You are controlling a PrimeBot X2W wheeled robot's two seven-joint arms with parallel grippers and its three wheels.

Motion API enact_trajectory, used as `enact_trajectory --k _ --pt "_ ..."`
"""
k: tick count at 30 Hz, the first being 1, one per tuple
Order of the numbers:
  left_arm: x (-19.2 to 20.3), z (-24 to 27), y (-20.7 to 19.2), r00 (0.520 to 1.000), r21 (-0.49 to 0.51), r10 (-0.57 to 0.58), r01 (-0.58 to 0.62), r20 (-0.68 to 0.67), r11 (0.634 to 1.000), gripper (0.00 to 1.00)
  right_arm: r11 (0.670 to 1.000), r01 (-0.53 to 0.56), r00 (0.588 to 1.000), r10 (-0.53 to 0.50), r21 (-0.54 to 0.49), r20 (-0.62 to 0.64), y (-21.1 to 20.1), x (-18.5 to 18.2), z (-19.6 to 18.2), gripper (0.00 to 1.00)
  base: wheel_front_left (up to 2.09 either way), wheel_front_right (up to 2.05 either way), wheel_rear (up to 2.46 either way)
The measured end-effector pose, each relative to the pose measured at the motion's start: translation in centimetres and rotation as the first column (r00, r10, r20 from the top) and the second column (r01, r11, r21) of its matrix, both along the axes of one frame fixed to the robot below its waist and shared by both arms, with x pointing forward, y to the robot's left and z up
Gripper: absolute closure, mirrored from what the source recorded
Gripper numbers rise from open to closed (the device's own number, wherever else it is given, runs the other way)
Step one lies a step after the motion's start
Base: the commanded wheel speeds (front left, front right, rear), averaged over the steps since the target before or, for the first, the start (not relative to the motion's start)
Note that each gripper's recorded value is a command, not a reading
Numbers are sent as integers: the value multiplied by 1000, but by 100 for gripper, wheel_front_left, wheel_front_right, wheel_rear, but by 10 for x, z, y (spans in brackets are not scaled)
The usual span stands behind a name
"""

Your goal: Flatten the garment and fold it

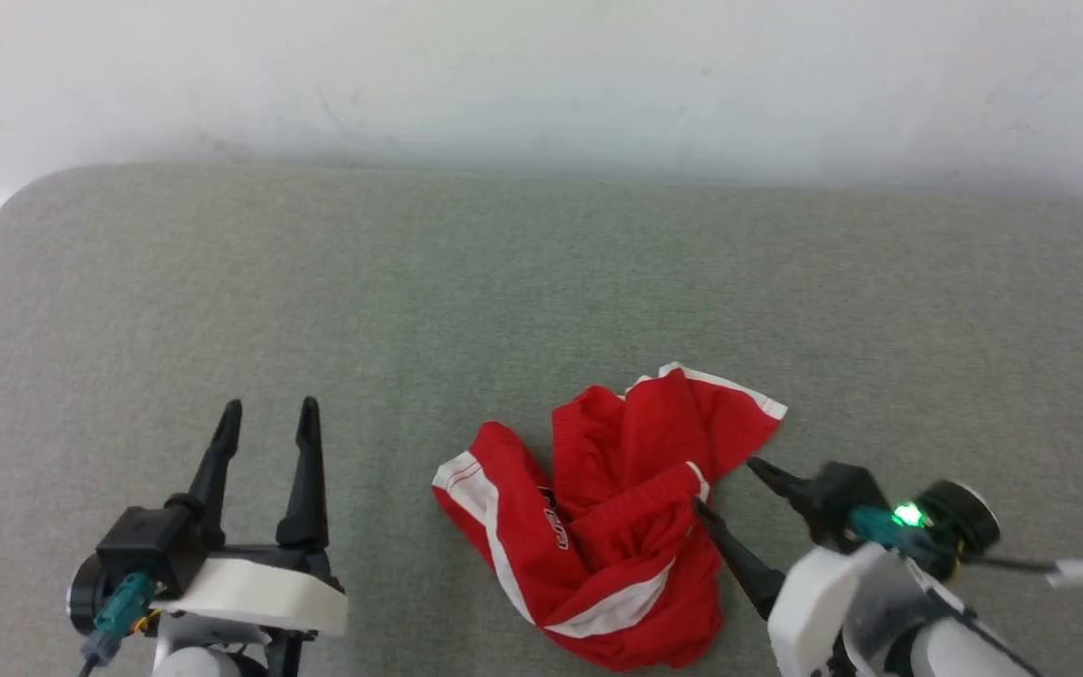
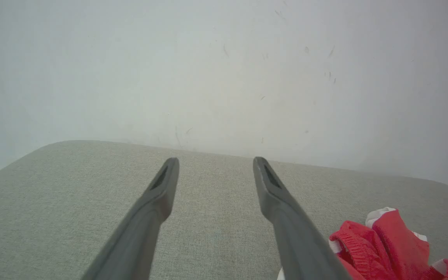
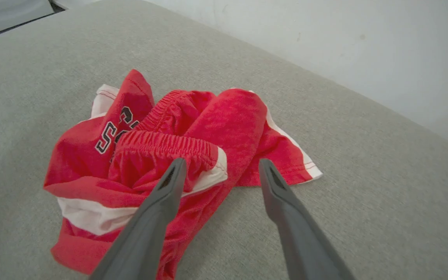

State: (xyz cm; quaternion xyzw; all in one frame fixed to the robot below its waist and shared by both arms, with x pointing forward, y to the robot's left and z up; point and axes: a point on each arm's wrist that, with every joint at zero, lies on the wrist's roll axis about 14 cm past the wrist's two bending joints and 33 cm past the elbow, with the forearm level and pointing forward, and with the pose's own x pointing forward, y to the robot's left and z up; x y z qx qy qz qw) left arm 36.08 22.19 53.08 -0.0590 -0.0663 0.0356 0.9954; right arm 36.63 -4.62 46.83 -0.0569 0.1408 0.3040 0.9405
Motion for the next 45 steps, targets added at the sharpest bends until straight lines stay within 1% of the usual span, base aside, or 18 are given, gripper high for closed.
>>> enact_trajectory --k 5,10,11,12,13,17,20,23,26,28,30,34,36,37,38,39,40,45 --pt "-7 -2 2 1000 -15 19 -19 -1 1000 0 978 -171 984 164 -123 -63 24 7 -12 0 0 0 0" --pt "-13 -6 8 999 -23 44 -44 -11 999 0 918 -336 937 304 -209 -171 50 -3 -33 0 0 0 0" --pt "-14 -7 8 999 -26 46 -46 -13 999 0 906 -358 928 317 -226 -196 51 -5 -37 18 0 0 0" --pt "-15 -8 10 999 -30 51 -52 -14 998 0 898 -373 920 325 -231 -220 52 -6 -41 62 0 0 0" --pt "-16 -8 10 998 -34 55 -55 -15 998 0 892 -384 913 329 -239 -241 52 -7 -44 100 0 0 0" --pt "-17 -9 10 998 -33 55 -56 -14 998 0 902 -379 915 332 -206 -228 54 1 -35 100 0 0 0" --pt "-16 -9 11 998 -30 61 -61 -13 998 0 940 -305 946 279 -153 -166 45 20 -16 100 0 0 0" --pt "-14 -11 7 999 -31 49 -50 -17 998 0 985 -155 985 148 -78 -94 15 47 8 100 0 0 0" --pt "-13 -15 2 999 -38 37 -38 -28 999 0 998 49 995 -52 -36 -84 -40 61 11 100 0 0 0" --pt "-10 -15 -2 999 -36 25 -26 -26 999 0 981 192 975 -192 -12 -109 -79 57 3 100 0 0 0" --pt "-8 -15 -7 1000 -37 7 -8 -26 999 0 948 318 936 -314 -1 -159 -112 42 -11 100 0 0 0" --pt "-5 -20 -14 999 -35 -19 17 -38 999 0 833 553 800 -533 -7 -275 -169 -2 -44 100 0 0 0" --pt "-3 -21 -17 999 -36 -32 31 -42 999 0 779 627 732 -601 -28 -320 -186 -24 -59 97 0 0 0" --pt "-2 -22 -19 998 -36 -37 35 -45 999 0 758 652 707 -624 -36 -333 -191 -33 -64 75 0 0 0" --pt "-1 -23 -20 998 -33 -41 39 -49 999 0 740 672 687 -641 -38 -342 -194 -38 -67 28 0 0 0" --pt "0 -25 -21 998 -31 -45 43 -52 999 0 730 682 678 -651 -39 -341 -195 -41 -67 10 0 0 0" --pt "0 -26 -23 997 -32 -53 51 -55 998 0 724 690 678 -660 -30 -325 -197 -41 -64 0 0 0 0" --pt "1 -27 -27 996 -32 -67 65 -60 997 0 694 712 703 -706 107 -92 -207 -21 -14 0 0 0 0"
